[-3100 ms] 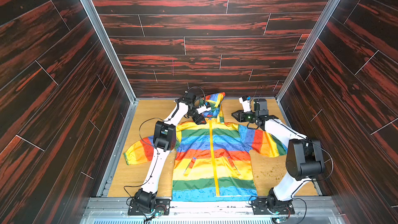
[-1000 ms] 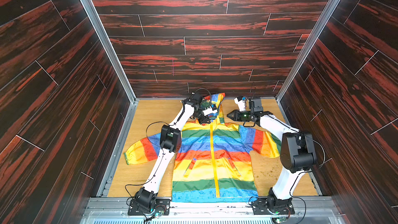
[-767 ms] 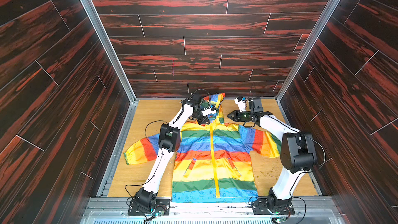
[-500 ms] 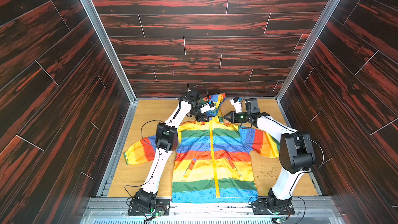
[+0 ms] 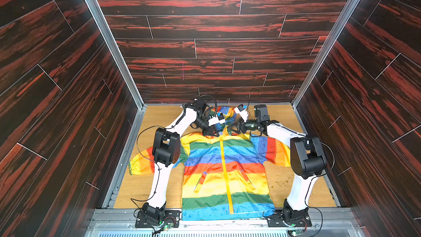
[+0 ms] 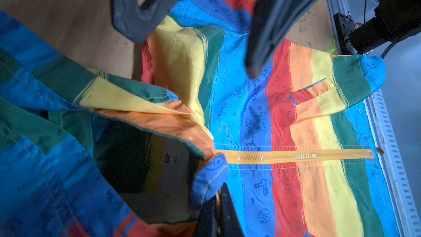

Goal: Unzip the jacket
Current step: Flatten out the jacket at the center of the board.

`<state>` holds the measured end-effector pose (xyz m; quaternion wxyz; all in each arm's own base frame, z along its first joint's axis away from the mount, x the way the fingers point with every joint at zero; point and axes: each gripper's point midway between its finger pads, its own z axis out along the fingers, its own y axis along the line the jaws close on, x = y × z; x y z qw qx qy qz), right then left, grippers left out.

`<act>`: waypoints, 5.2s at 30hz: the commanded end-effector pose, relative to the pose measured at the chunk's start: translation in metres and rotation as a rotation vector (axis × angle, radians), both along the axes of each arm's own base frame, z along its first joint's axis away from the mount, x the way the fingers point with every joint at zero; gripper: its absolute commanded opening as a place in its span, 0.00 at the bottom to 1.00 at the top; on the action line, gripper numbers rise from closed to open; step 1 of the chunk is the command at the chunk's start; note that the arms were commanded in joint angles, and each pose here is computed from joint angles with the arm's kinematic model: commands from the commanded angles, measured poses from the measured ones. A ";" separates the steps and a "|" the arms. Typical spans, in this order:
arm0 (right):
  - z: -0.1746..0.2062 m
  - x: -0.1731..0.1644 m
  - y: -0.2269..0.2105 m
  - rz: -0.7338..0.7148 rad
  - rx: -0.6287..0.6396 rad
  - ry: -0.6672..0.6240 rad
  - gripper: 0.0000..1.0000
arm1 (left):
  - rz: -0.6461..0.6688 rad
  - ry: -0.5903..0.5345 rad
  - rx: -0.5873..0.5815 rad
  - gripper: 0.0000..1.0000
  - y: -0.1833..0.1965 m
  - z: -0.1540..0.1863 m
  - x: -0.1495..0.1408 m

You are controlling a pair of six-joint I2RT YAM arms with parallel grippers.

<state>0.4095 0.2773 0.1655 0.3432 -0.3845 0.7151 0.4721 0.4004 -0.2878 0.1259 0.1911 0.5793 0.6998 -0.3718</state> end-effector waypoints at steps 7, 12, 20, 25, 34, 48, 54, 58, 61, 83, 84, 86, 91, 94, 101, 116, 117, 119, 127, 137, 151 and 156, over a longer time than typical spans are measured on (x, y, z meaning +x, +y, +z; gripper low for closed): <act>-0.002 -0.012 0.009 0.289 -0.019 -0.193 0.64 | -0.116 -0.117 -0.102 0.00 0.002 0.044 -0.023; -0.012 -0.015 0.015 0.323 -0.067 -0.241 0.66 | -0.125 -0.128 -0.106 0.00 0.004 0.048 -0.028; -0.031 -0.030 0.038 0.409 -0.131 -0.238 0.59 | -0.129 -0.143 -0.105 0.00 0.006 0.052 -0.031; -0.030 -0.038 0.042 0.455 -0.128 -0.217 0.52 | -0.128 -0.147 -0.098 0.00 0.007 0.053 -0.031; -0.030 -0.056 0.044 0.508 -0.121 -0.189 0.21 | -0.118 -0.178 -0.097 0.00 0.007 0.054 -0.027; -0.033 -0.052 0.047 0.490 -0.147 -0.215 0.00 | -0.097 -0.239 -0.114 0.19 0.008 0.055 -0.028; -0.021 -0.050 0.042 0.471 -0.122 -0.248 0.00 | -0.066 -0.252 -0.192 0.21 0.011 0.063 -0.028; -0.017 -0.050 0.038 0.466 -0.121 -0.260 0.00 | -0.044 -0.237 -0.237 0.23 0.016 0.066 -0.025; -0.014 -0.051 0.037 0.467 -0.121 -0.264 0.00 | -0.040 -0.234 -0.228 0.23 0.017 0.062 -0.024; 0.001 -0.051 0.032 0.473 -0.107 -0.283 0.00 | -0.079 -0.125 -0.147 0.24 0.027 0.032 -0.031; 0.001 -0.051 0.032 0.473 -0.106 -0.284 0.00 | -0.075 -0.130 -0.148 0.26 0.027 0.032 -0.030; 0.002 -0.051 0.032 0.474 -0.107 -0.284 0.00 | -0.052 -0.146 -0.151 0.32 0.025 0.030 -0.023; 0.005 -0.053 0.032 0.475 -0.102 -0.286 0.00 | -0.038 -0.154 -0.160 0.39 0.022 0.028 -0.014; 0.007 -0.053 0.031 0.476 -0.103 -0.292 0.00 | -0.045 -0.138 -0.152 0.39 0.021 0.023 -0.015; 0.011 -0.055 0.032 0.479 -0.094 -0.294 0.00 | -0.073 -0.096 -0.147 0.35 0.019 0.015 -0.020; 0.018 -0.052 0.032 0.464 -0.093 -0.320 0.00 | -0.123 0.001 -0.199 0.09 0.016 0.032 -0.036; 0.019 -0.051 0.033 0.462 -0.093 -0.323 0.00 | -0.128 0.006 -0.199 0.08 0.016 0.032 -0.037; 0.020 -0.050 0.033 0.454 -0.088 -0.325 0.00 | -0.142 0.020 -0.199 0.04 0.017 0.033 -0.041; 0.042 -0.014 0.036 0.192 -0.070 -0.293 0.31 | -0.185 0.031 -0.219 0.00 0.018 0.039 -0.051; 0.065 0.026 0.006 -0.186 -0.093 -0.079 0.35 | -0.144 -0.019 -0.295 0.00 0.014 0.047 -0.050; 0.036 -0.071 0.014 -0.612 -0.097 -0.262 0.56 | 0.004 -0.101 -0.388 0.00 0.006 0.067 -0.032; 0.036 -0.100 0.029 -0.597 -0.048 -0.667 0.60 | -0.018 -0.094 -0.419 0.00 0.005 0.077 -0.039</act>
